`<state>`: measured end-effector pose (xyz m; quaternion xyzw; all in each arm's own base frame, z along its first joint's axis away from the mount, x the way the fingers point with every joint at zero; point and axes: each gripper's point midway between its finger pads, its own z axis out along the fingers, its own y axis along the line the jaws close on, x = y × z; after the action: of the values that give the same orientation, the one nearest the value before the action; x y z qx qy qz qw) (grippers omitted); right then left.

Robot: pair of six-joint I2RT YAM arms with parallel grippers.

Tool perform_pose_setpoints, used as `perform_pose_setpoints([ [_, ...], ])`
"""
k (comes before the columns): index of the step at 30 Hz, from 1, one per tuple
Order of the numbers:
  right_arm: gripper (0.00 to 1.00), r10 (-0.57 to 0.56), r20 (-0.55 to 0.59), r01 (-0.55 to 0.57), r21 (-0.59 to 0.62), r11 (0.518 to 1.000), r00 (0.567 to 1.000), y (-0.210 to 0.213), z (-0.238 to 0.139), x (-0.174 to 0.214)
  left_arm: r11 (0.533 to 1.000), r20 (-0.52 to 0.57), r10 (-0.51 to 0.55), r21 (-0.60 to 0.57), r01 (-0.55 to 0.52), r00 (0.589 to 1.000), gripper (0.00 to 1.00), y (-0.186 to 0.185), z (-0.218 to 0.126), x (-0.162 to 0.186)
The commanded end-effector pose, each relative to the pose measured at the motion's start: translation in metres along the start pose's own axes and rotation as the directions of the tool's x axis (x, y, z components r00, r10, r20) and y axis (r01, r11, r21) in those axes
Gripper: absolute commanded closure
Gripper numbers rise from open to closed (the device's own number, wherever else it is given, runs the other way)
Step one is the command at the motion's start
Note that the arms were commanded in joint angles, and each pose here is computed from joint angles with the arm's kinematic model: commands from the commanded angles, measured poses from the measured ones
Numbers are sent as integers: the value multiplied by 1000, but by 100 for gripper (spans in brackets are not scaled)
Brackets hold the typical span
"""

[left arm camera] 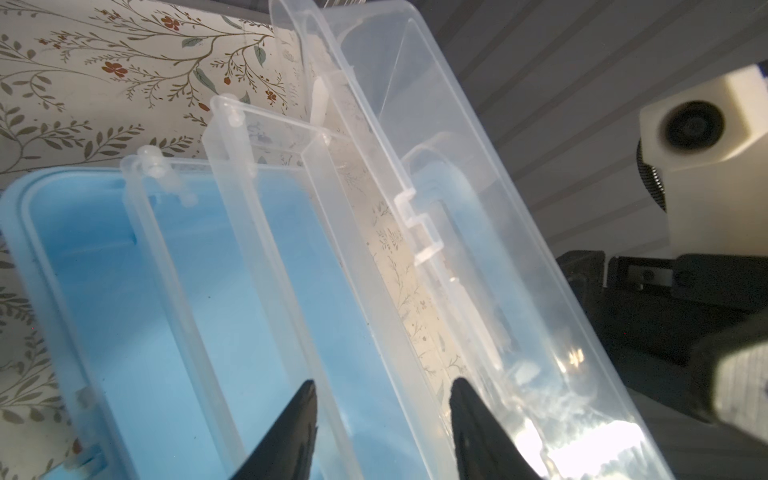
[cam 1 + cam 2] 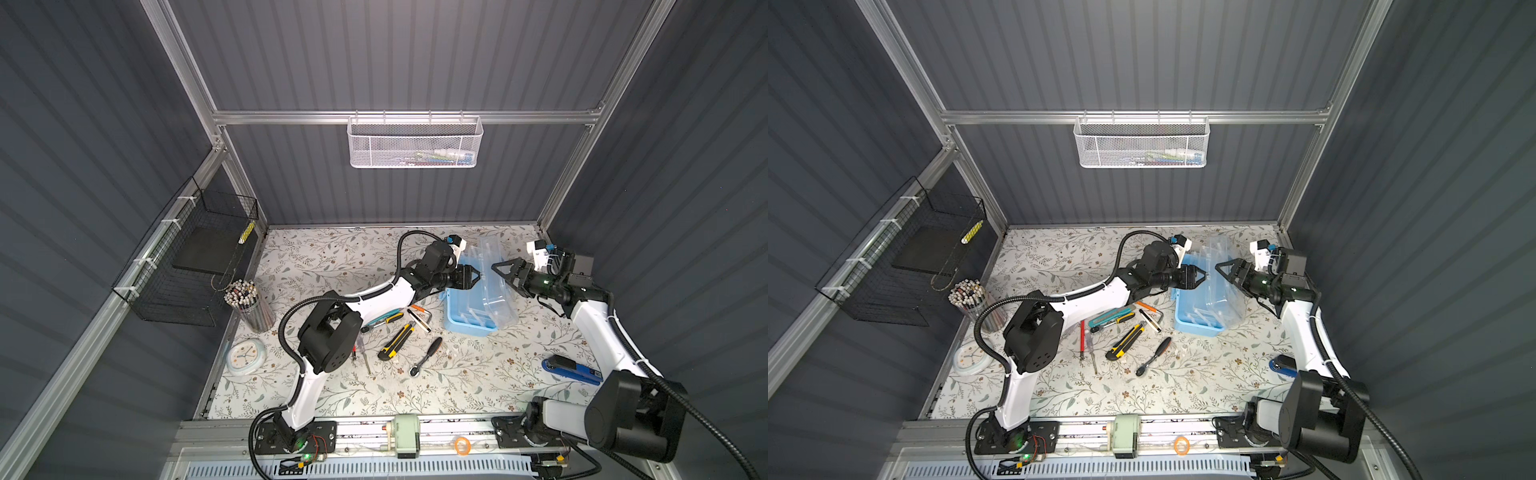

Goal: Pack the tool kit

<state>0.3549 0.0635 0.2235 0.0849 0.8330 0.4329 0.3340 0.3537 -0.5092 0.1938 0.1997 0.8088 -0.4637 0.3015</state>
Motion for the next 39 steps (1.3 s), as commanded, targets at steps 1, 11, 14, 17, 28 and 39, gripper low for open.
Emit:
perform_pose_setpoints([
  [1, 19, -30, -33, 29, -45, 999, 999, 14, 5, 0, 998, 3, 35, 54, -36, 999, 47, -16, 5, -4],
  [11, 29, -30, -53, 25, -85, 996, 998, 18, 11, 2, 997, -11, 27, 72, -27, 1000, 46, -14, 3, -3],
  [14, 34, -23, -51, 17, -106, 994, 998, 20, 12, 1, 998, -3, 18, 68, -18, 1000, 46, -10, -2, -5],
  [17, 41, -14, -45, 8, -130, 991, 999, 22, 12, -1, 998, 3, 23, 62, -23, 1000, 46, -8, -6, -8],
  [28, 50, 12, -28, -17, -179, 984, 1000, 24, 9, -4, 998, 19, 16, 63, -17, 1000, 45, -5, -12, -13],
  [39, 53, 38, -20, -41, -219, 975, 999, 25, 9, -5, 998, 23, 18, 67, -19, 1000, 44, -7, -15, -13],
])
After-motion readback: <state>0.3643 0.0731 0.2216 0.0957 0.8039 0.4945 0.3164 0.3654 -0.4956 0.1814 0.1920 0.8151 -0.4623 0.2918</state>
